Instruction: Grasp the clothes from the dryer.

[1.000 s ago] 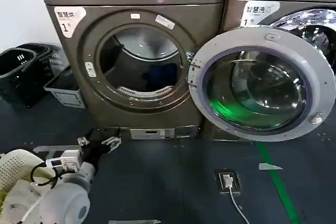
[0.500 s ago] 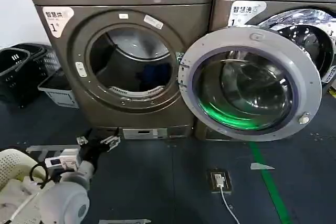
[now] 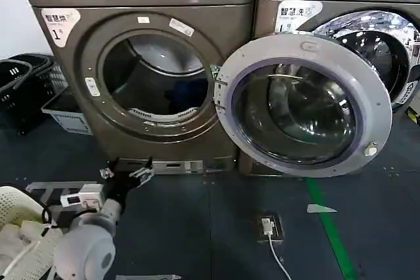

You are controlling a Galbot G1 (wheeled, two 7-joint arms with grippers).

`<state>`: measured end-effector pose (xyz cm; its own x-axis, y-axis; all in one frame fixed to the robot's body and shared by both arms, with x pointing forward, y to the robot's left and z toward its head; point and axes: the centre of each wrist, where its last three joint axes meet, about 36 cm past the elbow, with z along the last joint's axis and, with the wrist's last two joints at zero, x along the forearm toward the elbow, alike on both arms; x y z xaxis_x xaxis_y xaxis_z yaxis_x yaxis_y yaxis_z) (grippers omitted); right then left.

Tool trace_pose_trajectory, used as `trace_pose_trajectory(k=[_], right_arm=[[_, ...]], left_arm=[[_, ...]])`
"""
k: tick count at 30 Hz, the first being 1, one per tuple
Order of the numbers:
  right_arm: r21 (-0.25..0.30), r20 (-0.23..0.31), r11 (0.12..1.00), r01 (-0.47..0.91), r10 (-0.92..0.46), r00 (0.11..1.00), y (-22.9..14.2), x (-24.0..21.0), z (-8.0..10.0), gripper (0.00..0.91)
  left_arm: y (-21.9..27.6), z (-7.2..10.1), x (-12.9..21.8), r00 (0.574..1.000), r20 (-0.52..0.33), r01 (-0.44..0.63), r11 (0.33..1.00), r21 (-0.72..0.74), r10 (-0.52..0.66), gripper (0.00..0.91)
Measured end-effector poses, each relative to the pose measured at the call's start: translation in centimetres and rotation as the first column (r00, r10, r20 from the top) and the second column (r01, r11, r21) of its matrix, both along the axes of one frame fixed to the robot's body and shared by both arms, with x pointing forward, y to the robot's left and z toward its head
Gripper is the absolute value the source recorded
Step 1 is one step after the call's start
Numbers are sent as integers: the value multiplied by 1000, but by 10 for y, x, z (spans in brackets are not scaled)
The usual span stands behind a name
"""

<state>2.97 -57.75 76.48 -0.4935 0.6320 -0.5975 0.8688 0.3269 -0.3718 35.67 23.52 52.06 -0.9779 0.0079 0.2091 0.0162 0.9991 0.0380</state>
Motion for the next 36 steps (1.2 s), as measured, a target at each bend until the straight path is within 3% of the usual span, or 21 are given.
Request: trace_pose_trajectory(k=[36], right_arm=[[-11, 6, 1000, -21, 22, 1000, -1, -1, -1, 907]], left_arm=[[0, 3, 2, 1000, 22, 7, 1000, 12, -8, 907]])
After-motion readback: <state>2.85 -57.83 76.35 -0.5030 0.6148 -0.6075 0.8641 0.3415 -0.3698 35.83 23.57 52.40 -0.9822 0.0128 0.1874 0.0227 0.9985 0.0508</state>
